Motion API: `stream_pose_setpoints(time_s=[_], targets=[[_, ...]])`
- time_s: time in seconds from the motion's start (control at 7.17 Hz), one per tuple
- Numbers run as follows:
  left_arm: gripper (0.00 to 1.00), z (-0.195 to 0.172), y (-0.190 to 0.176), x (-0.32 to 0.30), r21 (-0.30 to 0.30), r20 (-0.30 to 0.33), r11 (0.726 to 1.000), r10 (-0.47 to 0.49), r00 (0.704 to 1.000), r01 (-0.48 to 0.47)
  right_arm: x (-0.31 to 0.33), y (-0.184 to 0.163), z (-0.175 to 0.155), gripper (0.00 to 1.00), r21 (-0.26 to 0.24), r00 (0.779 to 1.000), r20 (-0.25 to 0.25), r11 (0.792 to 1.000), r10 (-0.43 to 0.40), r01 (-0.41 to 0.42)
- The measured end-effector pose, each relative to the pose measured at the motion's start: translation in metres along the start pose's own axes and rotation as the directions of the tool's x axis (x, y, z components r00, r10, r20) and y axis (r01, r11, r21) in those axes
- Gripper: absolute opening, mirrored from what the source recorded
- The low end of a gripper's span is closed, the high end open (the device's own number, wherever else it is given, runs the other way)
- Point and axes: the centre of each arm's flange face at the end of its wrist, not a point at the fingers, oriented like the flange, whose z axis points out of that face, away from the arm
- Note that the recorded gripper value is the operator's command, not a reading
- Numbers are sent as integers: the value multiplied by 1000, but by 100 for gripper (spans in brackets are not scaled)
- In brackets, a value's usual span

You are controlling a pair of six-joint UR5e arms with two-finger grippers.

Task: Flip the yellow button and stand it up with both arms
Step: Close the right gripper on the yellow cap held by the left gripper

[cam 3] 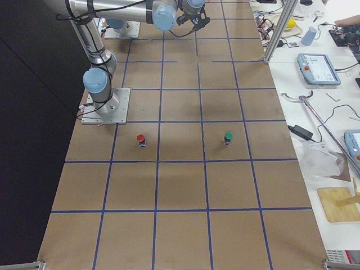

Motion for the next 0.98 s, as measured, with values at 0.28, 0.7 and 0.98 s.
stream_pose_setpoints(time_s=[0.28, 0.7, 0.98], targets=[[11, 9, 6, 0, 11, -28, 1000, -5, 1000, 5, -5, -1, -2, 100, -31, 999, 48, 1000, -1, 2], [11, 16, 9, 0, 4, -39, 1000, -8, 999, 8, -2, -5, 2, 100, -50, 999, 31, 998, 35, -34], [11, 17, 8, 1, 2, -40, 1000, -9, 999, 9, 3, -5, 5, 100, -64, 998, 5, 996, 70, -69]])
